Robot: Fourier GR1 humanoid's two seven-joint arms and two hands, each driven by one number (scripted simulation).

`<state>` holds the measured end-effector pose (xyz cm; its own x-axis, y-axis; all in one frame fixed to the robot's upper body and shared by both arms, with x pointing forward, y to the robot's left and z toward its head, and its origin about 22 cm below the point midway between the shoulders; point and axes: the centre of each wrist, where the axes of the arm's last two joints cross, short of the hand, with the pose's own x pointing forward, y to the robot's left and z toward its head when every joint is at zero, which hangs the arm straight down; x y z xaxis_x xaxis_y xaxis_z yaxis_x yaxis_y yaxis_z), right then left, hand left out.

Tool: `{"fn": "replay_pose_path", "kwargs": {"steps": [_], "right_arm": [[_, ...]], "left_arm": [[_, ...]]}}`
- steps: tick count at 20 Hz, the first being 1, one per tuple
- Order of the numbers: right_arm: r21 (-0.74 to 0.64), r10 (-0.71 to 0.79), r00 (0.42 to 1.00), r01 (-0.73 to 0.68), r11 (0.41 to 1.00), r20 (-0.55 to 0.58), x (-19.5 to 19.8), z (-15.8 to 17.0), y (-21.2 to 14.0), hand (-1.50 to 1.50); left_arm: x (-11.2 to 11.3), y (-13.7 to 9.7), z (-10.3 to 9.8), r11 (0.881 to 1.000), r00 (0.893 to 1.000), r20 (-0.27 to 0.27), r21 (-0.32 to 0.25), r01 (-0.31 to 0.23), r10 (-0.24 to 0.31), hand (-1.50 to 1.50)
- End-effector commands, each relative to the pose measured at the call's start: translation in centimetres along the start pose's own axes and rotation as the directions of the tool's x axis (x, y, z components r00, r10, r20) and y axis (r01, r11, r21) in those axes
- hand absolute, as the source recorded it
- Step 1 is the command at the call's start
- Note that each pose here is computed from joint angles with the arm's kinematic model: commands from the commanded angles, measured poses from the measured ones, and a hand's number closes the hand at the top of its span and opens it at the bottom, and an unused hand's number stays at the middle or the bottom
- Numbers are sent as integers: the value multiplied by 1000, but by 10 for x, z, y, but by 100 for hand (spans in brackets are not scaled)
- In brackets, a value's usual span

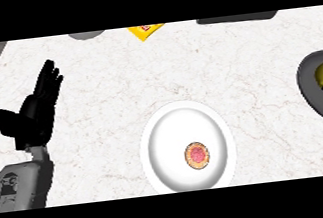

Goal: Pick the lemon from the plate and place it in the pan

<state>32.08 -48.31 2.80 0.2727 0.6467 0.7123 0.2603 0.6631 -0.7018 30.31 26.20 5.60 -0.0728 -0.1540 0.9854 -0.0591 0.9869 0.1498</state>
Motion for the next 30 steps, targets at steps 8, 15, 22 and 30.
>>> {"fn": "replay_pose_path", "kwargs": {"steps": [8,15,22,30], "right_arm": [[-169,-362,914,392,904,185,-24,12,-17,-150],[34,-507,838,511,859,203,-97,77,-79,-150],[49,-515,821,520,853,247,-127,125,-120,-150],[89,-498,840,491,867,215,-131,156,-149,-150]], "left_arm": [[-5,8,9,1000,1000,-18,23,14,-14,0],[-14,10,13,998,999,-51,56,10,-7,0],[-7,32,19,996,999,-41,80,27,-24,0],[-12,26,21,996,999,-39,82,26,-23,0]]}}
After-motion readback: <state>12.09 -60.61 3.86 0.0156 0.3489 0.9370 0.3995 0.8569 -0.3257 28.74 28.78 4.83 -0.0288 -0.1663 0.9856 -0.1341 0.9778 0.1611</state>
